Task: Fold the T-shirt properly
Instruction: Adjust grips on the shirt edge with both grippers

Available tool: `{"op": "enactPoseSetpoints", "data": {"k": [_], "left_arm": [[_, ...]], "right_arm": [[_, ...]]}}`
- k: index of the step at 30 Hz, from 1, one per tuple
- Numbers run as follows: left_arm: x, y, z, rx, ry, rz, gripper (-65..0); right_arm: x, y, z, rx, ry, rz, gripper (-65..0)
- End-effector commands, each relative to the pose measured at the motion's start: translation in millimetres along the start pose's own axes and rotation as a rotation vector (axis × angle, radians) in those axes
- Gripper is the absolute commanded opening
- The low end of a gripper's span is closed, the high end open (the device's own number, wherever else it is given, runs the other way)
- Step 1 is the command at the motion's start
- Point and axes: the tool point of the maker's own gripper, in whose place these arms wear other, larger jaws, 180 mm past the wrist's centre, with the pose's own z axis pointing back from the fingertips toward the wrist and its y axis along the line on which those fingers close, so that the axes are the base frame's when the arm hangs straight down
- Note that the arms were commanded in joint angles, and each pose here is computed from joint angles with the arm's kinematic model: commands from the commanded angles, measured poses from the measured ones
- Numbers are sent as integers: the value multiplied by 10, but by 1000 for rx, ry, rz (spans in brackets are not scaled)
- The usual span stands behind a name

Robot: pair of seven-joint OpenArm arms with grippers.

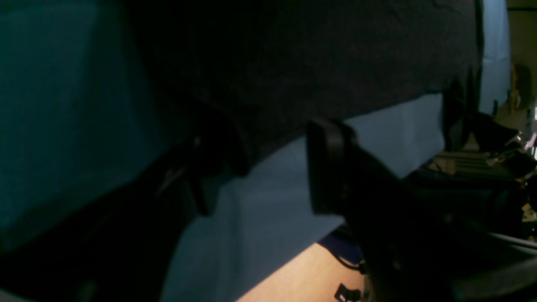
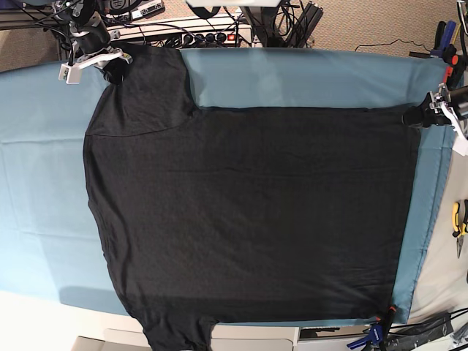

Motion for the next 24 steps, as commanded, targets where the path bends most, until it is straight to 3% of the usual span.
{"op": "enactPoseSetpoints", "data": {"k": [1,24], "left_arm": [[171,-29,85,-1,-35,-35,-328],[113,-68,-50,-25,-70,27,-328]], "right_arm": [[26,1,21,1,-4,17,-650],[27,3,20,1,-4,16,-650]]}}
